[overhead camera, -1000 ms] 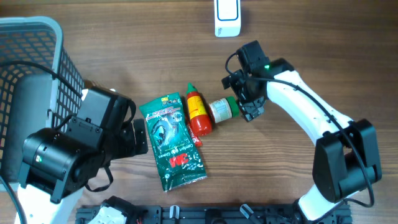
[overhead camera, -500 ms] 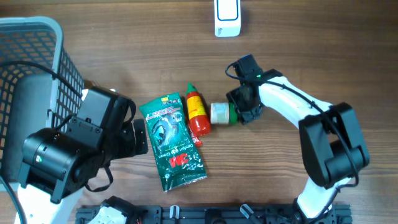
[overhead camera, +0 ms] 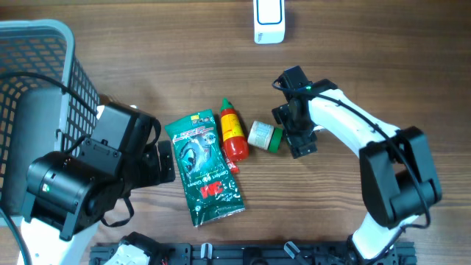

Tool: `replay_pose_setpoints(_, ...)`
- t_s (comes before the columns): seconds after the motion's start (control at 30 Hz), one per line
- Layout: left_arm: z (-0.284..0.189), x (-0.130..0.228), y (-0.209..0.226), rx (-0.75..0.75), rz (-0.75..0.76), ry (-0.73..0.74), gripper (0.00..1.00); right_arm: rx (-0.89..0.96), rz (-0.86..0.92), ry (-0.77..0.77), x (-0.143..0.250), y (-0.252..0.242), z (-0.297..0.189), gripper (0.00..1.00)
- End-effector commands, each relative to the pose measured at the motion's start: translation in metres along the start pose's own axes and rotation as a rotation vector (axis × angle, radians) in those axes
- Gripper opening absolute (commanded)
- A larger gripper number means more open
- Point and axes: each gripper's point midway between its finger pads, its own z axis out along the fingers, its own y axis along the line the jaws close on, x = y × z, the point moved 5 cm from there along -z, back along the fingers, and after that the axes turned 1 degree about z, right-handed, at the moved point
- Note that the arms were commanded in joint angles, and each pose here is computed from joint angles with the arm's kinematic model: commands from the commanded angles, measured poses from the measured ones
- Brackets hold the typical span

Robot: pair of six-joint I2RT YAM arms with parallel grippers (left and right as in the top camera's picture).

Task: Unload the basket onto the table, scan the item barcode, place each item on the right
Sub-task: 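Move the right gripper to the green-lidded jar and grasp it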

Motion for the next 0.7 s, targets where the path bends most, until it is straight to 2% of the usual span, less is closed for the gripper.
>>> replay_pose_setpoints(0.0, -0.002, -0.001, 0.002, -0.008, -0.016, -0.014, 1.0, -0.034, 0.241, 0.084, 0.012, 0.005, -0.018, 1.0)
replay_pose_setpoints(0.1, -0.002, -0.001, 0.002, -0.008, -0.016, -0.014, 1.0, -0.01, 0.288, 0.109, 0.028, 0.001, -0.015, 1.0)
replay_pose_setpoints(0.23, -0.002, -0.001, 0.002, -0.008, -0.016, -0.014, 1.0, -0.014, 0.34, 0.032, 0.044, -0.004, -0.008, 1.0)
replay_pose_setpoints(0.37, -0.002, -0.002, 0.002, -0.008, -0.016, -0.014, 1.0, -0.084, 0.285, -0.076, 0.048, 0.004, -0.002, 1.0)
replay_pose_setpoints(0.57, -0.002, -0.001, 0.002, -0.008, -0.016, -0.014, 1.0, -0.03, 0.277, -0.105, 0.044, 0.003, 0.023, 1.0)
replay_pose_setpoints(0.67, -0.002, -0.001, 0.002, -0.008, -0.016, -0.014, 1.0, -0.022, 0.124, -0.207, 0.029, 0.004, 0.031, 0.99)
